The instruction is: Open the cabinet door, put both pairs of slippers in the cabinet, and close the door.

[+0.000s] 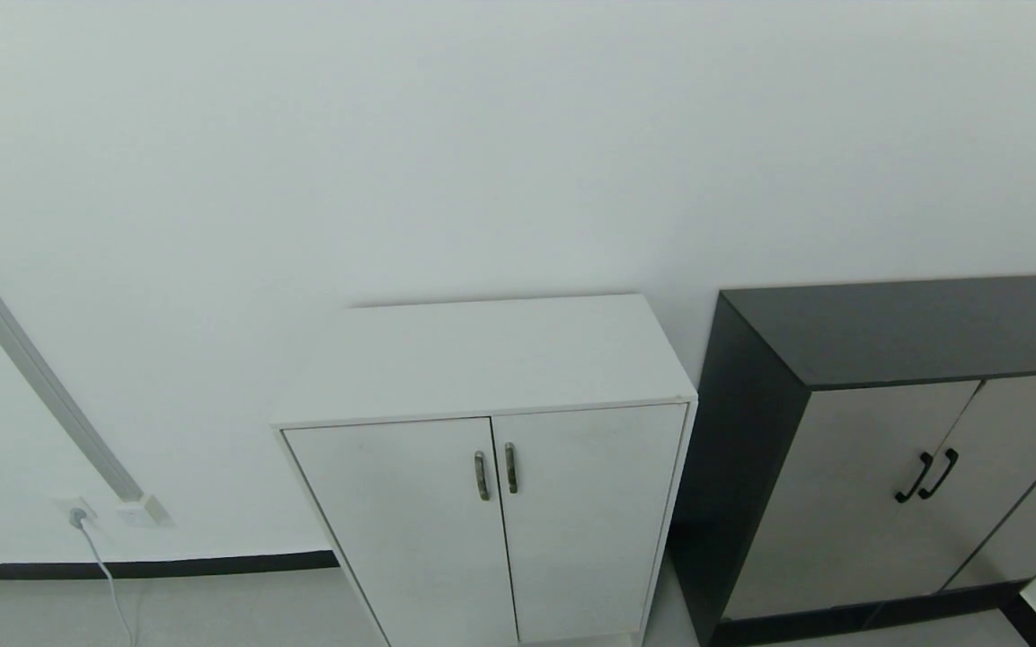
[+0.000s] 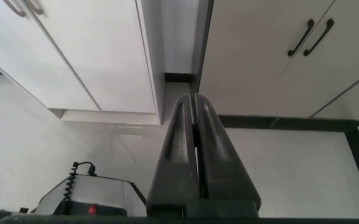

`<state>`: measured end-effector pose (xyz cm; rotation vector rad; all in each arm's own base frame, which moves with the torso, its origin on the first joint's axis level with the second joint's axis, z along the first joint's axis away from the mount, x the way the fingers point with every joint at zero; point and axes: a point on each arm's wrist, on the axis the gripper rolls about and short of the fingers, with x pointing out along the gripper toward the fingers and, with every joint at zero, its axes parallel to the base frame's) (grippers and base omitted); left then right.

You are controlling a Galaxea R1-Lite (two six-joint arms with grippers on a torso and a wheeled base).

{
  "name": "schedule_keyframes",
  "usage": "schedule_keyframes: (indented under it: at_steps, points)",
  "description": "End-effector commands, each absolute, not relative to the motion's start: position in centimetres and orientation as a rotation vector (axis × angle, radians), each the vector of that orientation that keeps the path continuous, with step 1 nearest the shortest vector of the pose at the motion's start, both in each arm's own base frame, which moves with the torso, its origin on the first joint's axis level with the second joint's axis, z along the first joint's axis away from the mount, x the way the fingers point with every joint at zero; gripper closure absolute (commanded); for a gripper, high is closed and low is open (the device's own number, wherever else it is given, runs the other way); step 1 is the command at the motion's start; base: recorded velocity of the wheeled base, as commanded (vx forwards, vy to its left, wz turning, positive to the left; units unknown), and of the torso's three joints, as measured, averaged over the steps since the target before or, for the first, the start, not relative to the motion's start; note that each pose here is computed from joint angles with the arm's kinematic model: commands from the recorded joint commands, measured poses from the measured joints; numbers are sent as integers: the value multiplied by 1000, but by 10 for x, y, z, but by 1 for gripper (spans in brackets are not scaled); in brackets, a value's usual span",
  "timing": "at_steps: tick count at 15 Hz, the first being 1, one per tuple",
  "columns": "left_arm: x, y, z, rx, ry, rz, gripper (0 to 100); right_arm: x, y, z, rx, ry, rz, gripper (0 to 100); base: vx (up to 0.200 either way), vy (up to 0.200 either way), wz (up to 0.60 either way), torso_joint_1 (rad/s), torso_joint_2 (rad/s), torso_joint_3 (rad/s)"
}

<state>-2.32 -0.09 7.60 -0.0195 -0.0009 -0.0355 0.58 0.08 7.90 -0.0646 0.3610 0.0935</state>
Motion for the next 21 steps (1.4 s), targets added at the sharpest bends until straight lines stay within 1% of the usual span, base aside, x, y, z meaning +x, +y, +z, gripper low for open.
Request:
schedule_keyframes:
  at_steps: [1,6,13,15,19,21]
  points:
    - [-23,-1,76,-20,0,-35,100,2,0,79,-59,314,63,100,0,0,0,0,0,0]
    - [-23,-1,76,-20,0,-35,100,-10,0,79,-48,166,39,100,0,0,0,0,0,0]
    - [-23,-1,76,-21,0,-34,100,-17,0,77,-7,78,11,100,0,0,0,0,0,0]
    - [-23,-1,76,-23,0,-34,100,-22,0,76,-8,8,6,100,0,0,0,0,0,0]
    - [-23,-1,76,-23,0,-34,100,-23,0,76,-5,-3,5,100,0,0,0,0,0,0]
    - [-23,-1,76,-21,0,-35,100,-23,0,76,48,-5,0,100,0,0,0,0,0,0]
